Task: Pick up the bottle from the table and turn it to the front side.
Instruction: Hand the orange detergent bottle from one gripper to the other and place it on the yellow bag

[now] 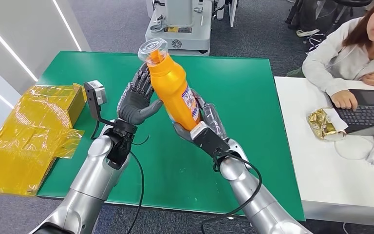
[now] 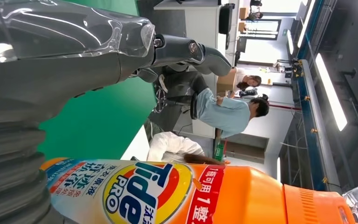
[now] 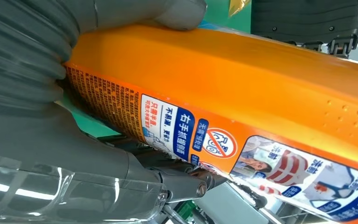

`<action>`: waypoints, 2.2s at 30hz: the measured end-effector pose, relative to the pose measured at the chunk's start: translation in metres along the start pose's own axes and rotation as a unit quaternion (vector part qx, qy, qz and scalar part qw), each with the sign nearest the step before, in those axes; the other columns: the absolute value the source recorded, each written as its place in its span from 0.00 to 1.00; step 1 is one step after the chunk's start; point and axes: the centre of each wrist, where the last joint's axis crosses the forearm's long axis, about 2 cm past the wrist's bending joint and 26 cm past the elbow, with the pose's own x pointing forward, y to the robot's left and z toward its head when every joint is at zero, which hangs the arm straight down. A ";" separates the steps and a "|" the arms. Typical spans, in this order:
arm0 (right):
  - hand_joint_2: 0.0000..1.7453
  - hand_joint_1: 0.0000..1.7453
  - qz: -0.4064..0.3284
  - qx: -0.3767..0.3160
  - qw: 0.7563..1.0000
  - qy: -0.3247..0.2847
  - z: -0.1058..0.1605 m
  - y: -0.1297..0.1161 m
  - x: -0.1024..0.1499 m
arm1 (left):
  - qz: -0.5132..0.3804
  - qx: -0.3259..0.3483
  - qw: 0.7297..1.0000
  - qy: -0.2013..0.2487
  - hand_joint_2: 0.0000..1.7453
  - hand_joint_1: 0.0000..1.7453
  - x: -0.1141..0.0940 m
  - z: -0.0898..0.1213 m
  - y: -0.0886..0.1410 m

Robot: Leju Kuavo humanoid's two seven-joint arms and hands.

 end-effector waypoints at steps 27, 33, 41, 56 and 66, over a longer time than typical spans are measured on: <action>1.00 1.00 0.043 0.041 0.997 0.046 0.009 0.003 -0.020 | -0.076 0.051 0.996 -0.006 1.00 0.00 0.023 0.015 0.044; 1.00 1.00 0.041 0.037 0.997 0.053 0.014 0.000 -0.025 | -0.069 0.060 0.996 -0.010 1.00 0.00 0.025 0.023 0.052; 1.00 1.00 0.049 0.013 0.996 0.068 0.020 -0.009 -0.032 | -0.056 0.051 0.997 -0.023 1.00 0.00 0.026 0.031 0.046; 1.00 1.00 0.042 -0.058 0.993 0.096 0.036 -0.038 -0.046 | -0.055 0.061 0.997 -0.014 1.00 0.00 0.020 0.054 0.045; 1.00 1.00 0.048 0.006 0.995 0.089 0.007 -0.016 -0.027 | -0.043 0.024 0.998 -0.026 1.00 0.00 0.024 0.034 0.030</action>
